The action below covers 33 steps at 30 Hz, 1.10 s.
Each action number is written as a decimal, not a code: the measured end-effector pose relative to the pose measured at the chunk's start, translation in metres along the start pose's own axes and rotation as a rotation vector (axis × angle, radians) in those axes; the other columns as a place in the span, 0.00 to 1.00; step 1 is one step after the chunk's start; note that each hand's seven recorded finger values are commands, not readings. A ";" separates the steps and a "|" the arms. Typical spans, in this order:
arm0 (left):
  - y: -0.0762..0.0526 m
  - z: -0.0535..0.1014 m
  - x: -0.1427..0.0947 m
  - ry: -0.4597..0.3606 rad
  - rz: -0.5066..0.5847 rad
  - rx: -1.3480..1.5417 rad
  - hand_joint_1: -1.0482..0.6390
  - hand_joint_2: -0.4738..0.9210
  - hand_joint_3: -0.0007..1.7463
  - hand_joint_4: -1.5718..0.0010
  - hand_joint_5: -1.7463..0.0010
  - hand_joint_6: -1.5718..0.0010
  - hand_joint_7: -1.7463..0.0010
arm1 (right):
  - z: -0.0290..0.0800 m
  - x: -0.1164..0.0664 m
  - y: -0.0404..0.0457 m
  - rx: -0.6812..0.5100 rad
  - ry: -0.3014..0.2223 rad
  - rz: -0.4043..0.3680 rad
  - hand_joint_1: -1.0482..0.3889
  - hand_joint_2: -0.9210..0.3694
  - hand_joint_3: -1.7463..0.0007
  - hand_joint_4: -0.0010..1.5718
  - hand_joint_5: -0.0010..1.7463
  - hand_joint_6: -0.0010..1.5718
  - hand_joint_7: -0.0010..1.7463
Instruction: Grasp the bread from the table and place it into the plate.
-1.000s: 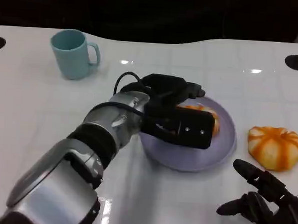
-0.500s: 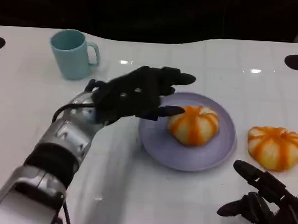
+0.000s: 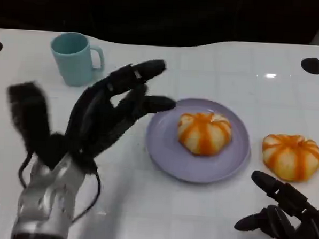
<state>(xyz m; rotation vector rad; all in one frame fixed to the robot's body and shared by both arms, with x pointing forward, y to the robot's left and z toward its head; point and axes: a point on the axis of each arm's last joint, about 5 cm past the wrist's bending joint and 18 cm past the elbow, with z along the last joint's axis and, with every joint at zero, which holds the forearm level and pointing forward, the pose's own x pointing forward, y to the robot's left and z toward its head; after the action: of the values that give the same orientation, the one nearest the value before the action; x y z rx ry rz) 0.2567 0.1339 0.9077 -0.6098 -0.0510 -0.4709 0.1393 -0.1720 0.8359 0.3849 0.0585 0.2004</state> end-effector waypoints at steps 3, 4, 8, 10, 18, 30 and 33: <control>0.004 -0.004 -0.022 -0.001 0.088 -0.102 0.30 1.00 0.33 0.62 0.05 0.66 0.27 | 0.000 0.000 -0.0005 0.000 0.001 -0.001 0.21 0.00 0.82 0.46 0.63 0.65 0.11; 0.005 -0.005 -0.028 -0.002 0.109 -0.131 0.30 1.00 0.33 0.61 0.05 0.66 0.26 | 0.000 0.000 -0.0007 0.000 0.001 -0.001 0.21 0.00 0.82 0.46 0.63 0.65 0.11; 0.003 -0.009 -0.043 0.021 0.172 -0.209 0.30 1.00 0.33 0.60 0.01 0.68 0.15 | 0.001 0.000 -0.0009 0.001 0.000 -0.001 0.21 0.00 0.82 0.46 0.63 0.65 0.11; 0.000 -0.012 -0.050 0.022 0.204 -0.242 0.30 1.00 0.33 0.58 0.00 0.69 0.10 | 0.000 0.000 -0.0010 0.000 0.001 0.000 0.21 0.00 0.82 0.46 0.63 0.65 0.11; -0.013 -0.025 -0.076 0.033 0.324 -0.300 0.33 1.00 0.30 0.52 0.00 0.68 0.02 | 0.000 0.000 -0.0009 0.002 0.001 0.000 0.21 0.00 0.82 0.46 0.64 0.65 0.11; -0.025 -0.029 -0.098 0.127 0.438 -0.293 0.33 1.00 0.28 0.52 0.00 0.69 0.00 | 0.001 -0.003 -0.0009 0.001 0.005 -0.007 0.21 0.00 0.82 0.46 0.63 0.65 0.11; -0.026 -0.030 -0.099 0.140 0.443 -0.276 0.32 1.00 0.27 0.52 0.00 0.68 0.00 | 0.001 -0.003 -0.0010 0.001 0.005 -0.006 0.21 0.00 0.82 0.46 0.63 0.65 0.11</control>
<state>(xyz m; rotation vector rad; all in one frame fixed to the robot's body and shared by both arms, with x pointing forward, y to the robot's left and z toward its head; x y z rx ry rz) 0.1540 0.1392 0.8790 -0.8319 0.2818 -0.0878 0.1368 -0.1737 0.8361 0.3848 0.0645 0.1952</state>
